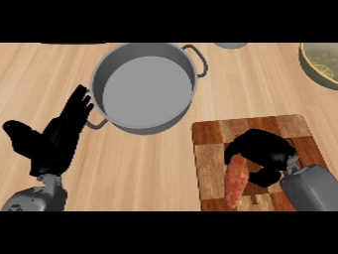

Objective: Pick the sweet potato from the cutting board and place it in the pot

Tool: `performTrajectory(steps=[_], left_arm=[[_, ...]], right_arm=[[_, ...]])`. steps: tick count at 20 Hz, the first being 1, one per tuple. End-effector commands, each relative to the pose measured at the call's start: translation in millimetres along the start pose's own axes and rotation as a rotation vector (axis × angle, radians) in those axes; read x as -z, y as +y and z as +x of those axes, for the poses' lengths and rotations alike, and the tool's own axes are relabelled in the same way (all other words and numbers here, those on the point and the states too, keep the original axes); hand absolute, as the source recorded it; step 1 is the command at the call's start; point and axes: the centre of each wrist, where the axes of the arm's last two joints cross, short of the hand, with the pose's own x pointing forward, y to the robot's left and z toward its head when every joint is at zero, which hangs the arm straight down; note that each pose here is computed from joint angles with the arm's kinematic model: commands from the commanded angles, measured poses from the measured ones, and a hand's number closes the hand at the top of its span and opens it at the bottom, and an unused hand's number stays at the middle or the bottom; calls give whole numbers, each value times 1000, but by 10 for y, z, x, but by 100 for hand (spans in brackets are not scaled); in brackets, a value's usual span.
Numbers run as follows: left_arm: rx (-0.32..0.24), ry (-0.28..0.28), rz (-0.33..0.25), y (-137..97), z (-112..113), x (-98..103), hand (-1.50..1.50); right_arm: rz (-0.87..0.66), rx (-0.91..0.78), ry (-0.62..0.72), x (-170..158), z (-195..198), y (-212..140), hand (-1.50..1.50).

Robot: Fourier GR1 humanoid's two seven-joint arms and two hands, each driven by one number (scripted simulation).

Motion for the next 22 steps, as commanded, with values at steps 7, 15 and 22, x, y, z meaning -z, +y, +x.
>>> performTrajectory(steps=[7,15,22], left_arm=[[2,7,1,-37,96,-59,0],[7,-9,-7,81,-25,-18,0],[-8,-24,-25,-39,-23,45,0]], right_arm=[[-65,7,-66,-115,-52,-104,150],[-283,211,436,280,268,-239,150],[-653,198,686,314,695,-690,150]])
